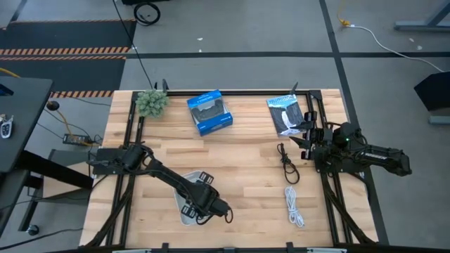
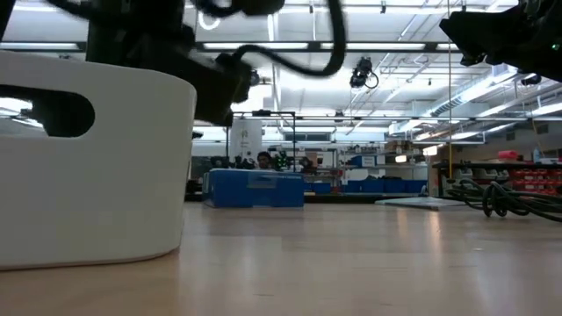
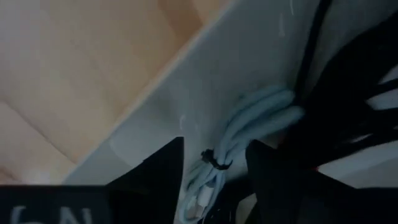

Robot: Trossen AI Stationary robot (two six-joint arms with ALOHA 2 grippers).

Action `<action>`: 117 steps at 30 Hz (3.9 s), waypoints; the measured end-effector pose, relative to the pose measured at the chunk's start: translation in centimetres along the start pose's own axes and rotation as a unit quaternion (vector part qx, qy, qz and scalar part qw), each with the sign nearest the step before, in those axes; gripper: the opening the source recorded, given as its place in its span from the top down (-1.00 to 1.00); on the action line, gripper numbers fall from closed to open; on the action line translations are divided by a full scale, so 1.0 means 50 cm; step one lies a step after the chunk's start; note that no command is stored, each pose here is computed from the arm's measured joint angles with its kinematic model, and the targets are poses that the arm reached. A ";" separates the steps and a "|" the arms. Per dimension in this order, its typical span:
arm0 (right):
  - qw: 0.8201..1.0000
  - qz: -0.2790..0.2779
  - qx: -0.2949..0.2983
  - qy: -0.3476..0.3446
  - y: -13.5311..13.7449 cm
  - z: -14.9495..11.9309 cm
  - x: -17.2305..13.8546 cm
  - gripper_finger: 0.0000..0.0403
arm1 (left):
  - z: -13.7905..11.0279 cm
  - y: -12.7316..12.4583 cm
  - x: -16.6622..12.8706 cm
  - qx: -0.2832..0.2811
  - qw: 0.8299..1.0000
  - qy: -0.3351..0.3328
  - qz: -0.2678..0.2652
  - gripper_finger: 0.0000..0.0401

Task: Pick and place USB-C Cables
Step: Put the blue charger cable into the bin, then put the black charger cable into the bin

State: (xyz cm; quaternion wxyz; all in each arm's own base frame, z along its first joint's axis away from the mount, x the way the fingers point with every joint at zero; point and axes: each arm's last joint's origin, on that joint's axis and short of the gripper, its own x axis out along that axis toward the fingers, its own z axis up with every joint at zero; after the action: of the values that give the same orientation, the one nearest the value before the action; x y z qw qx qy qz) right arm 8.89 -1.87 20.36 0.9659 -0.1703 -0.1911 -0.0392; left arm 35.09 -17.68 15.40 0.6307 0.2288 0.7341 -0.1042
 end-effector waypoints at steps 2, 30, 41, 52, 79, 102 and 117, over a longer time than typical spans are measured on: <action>1.000 0.000 0.000 0.000 0.000 0.000 0.000 0.19 | 0.001 0.004 -0.016 -0.003 1.000 0.001 0.000 0.03; 1.000 0.000 0.000 0.000 0.000 0.000 0.000 0.19 | 0.062 0.158 -0.184 -0.018 0.976 -0.191 0.106 0.22; 1.000 0.000 0.000 0.000 0.000 0.000 0.000 0.19 | 0.096 0.287 -0.196 -0.060 0.929 -0.333 0.148 0.22; 1.000 0.000 0.000 0.001 0.000 0.000 0.000 0.19 | 0.115 0.374 -0.148 -0.066 0.914 -0.385 0.109 0.22; 1.000 -0.002 -0.002 -0.009 -0.001 0.003 0.001 0.19 | 0.181 0.364 -0.106 0.060 0.885 -0.416 0.202 0.22; 0.890 -0.078 0.349 0.283 -0.004 -0.018 0.022 0.19 | 0.131 0.328 -0.110 0.078 0.938 -0.291 0.174 0.22; 0.749 -0.077 0.418 0.507 0.006 -0.044 0.114 0.19 | 0.081 0.251 -0.196 0.081 0.945 -0.270 0.163 0.23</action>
State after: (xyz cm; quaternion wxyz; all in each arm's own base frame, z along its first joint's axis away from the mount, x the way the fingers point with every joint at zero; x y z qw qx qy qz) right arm 14.96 -2.44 20.52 0.8891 0.3110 0.3173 -0.1103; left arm 45.50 -10.51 25.88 0.7930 0.3592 0.4780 -0.1169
